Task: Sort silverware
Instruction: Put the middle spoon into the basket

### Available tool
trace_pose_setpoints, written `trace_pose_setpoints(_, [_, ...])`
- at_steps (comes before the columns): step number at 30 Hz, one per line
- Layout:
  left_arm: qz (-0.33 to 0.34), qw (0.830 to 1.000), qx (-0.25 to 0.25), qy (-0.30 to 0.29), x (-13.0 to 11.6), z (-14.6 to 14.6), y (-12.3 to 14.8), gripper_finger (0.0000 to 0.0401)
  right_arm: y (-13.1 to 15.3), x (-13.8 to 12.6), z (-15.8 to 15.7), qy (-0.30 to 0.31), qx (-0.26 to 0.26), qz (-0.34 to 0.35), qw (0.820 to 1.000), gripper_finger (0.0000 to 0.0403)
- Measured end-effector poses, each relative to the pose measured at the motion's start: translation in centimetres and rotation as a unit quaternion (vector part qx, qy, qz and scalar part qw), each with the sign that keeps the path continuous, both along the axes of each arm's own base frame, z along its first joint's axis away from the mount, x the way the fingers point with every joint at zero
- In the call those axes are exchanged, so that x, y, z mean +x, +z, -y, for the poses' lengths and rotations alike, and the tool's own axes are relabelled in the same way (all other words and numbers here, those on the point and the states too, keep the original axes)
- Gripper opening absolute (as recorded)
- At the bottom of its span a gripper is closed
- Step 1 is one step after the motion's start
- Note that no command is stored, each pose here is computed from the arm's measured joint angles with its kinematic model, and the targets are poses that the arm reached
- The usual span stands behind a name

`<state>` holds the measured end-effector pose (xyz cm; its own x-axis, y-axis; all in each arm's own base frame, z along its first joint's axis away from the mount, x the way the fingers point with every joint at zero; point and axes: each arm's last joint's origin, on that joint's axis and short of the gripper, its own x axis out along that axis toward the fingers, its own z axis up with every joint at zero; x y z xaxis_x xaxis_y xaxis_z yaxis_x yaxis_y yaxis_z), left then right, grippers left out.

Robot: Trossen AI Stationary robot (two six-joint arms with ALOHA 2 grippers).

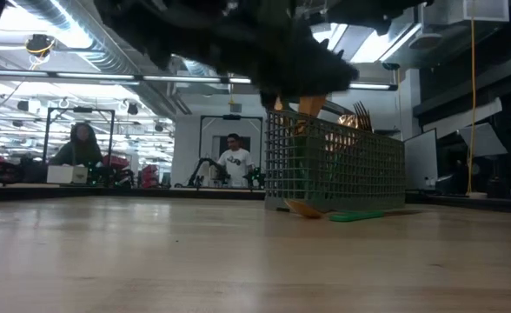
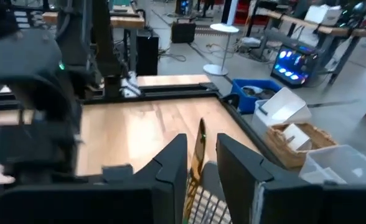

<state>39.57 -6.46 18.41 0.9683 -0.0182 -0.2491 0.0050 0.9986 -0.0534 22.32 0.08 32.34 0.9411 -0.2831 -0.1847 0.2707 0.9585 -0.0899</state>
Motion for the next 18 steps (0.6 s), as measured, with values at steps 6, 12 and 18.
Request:
trace_pose_setpoints(6, [-0.073,0.997,0.011,0.001,0.9,0.2,-4.0,0.0125,-0.5,-0.3,-0.1,0.020,0.025,-0.028,0.999,0.0087])
trace_pose_setpoints(12, [-0.178,0.981,0.077,-0.025,-0.1,0.4,-6.0,0.0125,-1.5,-0.6,-0.4,0.070,0.057,-0.079,0.993,0.0087])
trace_pose_setpoints(18, [-0.209,0.965,0.158,-0.030,-0.5,0.7,-6.5,0.0125,-2.0,-0.7,-0.6,0.093,0.067,-0.103,0.988,0.0087])
